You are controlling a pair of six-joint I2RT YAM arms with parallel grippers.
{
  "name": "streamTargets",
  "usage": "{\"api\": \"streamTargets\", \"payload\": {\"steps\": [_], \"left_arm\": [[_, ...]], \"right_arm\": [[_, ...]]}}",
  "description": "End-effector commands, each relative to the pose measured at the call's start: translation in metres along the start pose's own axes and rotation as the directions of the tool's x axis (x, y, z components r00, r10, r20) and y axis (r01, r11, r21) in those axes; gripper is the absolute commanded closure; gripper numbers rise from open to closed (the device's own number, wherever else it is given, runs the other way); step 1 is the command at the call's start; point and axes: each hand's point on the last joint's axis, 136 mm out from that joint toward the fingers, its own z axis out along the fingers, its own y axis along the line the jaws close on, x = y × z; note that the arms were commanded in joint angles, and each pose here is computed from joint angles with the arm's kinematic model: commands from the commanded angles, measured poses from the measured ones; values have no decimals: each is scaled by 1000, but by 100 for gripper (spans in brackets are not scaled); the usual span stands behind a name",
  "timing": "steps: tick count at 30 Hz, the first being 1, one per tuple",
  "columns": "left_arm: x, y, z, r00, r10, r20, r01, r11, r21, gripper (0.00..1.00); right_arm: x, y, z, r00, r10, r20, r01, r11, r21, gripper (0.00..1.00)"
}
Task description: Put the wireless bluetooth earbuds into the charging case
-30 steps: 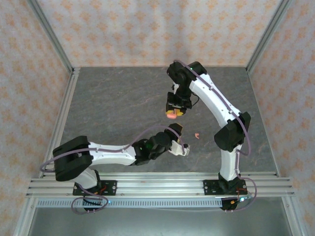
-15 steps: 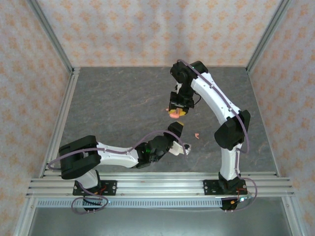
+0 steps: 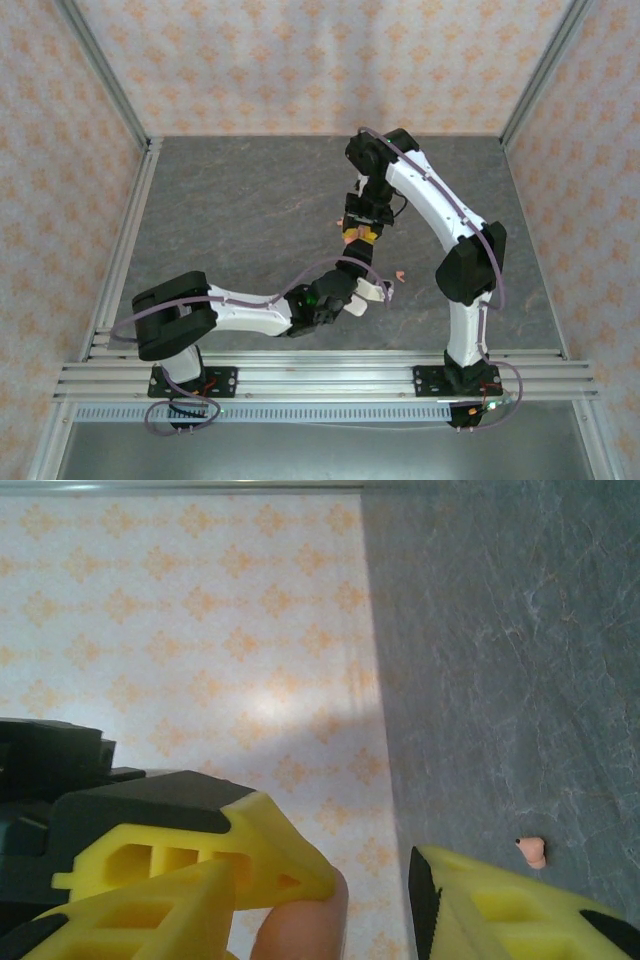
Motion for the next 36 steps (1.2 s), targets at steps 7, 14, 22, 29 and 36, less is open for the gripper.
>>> {"api": "streamTargets", "payload": {"steps": [7,14,22,29,36], "left_arm": [[26,-4,13,993,-37,-117,39,999,14,58],[29,-7,14,992,-56,-117,60,998,30,86],[32,2,5,970,-232,-73,237,970,60,100],[61,26,-16,808,-589,-13,586,801,120,100],[97,62,-41,514,-857,25,837,508,203,100]], "right_arm": [[24,-12,-13,999,21,-47,-20,999,25,82],[25,-9,-14,999,24,-47,-23,1000,9,81],[20,-2,-26,1000,22,-13,-23,999,-35,49],[4,9,-71,988,28,155,-5,990,-144,33],[-6,13,-107,929,23,369,76,965,-252,35]]}}
